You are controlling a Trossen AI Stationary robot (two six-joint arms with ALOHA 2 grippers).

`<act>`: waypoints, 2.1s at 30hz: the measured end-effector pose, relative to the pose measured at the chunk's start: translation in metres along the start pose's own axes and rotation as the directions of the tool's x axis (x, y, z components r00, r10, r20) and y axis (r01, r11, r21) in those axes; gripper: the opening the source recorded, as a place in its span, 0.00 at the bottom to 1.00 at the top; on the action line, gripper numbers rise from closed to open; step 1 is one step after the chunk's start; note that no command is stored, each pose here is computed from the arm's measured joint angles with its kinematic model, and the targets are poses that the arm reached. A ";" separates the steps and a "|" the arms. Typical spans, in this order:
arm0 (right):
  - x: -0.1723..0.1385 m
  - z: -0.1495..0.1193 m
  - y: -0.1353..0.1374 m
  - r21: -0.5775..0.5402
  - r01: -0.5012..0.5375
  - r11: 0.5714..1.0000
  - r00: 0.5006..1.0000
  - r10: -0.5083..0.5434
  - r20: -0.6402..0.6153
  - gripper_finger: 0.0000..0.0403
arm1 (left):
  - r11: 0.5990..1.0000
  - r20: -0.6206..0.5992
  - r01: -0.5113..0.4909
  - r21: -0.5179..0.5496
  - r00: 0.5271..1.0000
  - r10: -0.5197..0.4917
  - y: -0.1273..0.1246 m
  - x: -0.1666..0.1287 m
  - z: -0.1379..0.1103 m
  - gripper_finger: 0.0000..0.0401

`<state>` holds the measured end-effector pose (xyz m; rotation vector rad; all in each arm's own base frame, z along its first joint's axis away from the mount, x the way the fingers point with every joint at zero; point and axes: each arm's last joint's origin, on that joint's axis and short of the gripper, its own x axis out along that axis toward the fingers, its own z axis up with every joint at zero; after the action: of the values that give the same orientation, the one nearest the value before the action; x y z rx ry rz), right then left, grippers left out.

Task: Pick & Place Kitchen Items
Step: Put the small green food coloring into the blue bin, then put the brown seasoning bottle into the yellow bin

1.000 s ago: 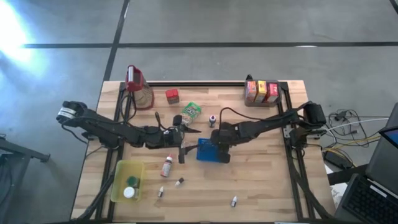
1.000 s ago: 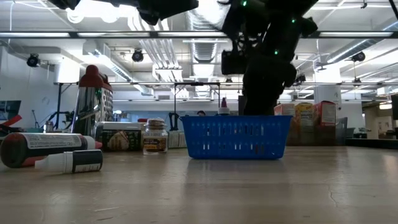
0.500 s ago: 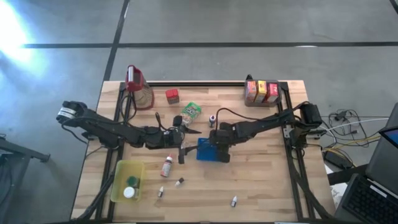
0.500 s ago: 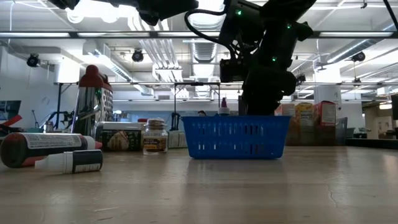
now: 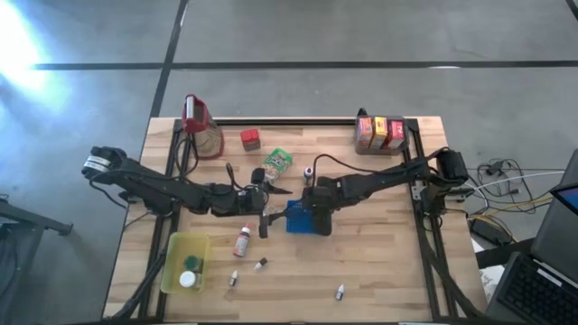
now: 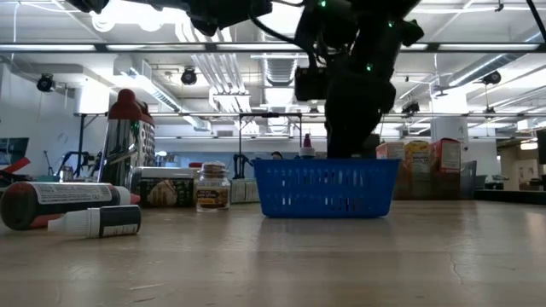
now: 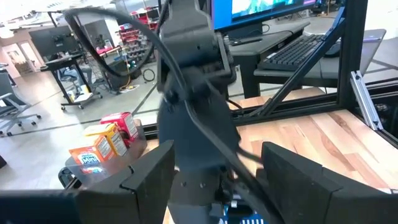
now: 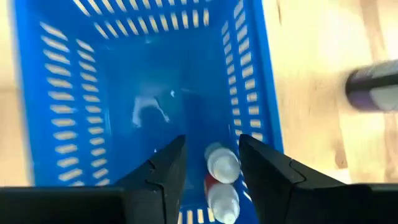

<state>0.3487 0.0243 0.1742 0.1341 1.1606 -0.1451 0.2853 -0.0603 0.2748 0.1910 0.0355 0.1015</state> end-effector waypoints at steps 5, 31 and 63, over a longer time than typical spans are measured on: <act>-0.024 0.012 0.006 0.015 0.002 1.000 1.000 -0.001 -0.031 0.39 | 1.000 -0.022 0.005 0.007 1.000 -0.004 0.000 0.000 -0.002 0.61; -0.153 -0.066 0.061 0.081 0.093 0.992 0.969 -0.109 0.222 0.02 | 0.997 -0.095 0.012 -0.073 0.995 -0.019 -0.001 -0.010 -0.018 0.61; -0.113 -0.093 0.029 0.064 0.152 0.986 0.968 -0.161 0.195 0.02 | 0.986 -0.341 -0.168 0.006 0.926 0.160 0.006 -0.013 -0.019 0.61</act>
<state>0.2259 0.0742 0.2425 0.0690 0.9670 -0.3200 0.2714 -0.0527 0.2576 0.1510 0.3647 0.3019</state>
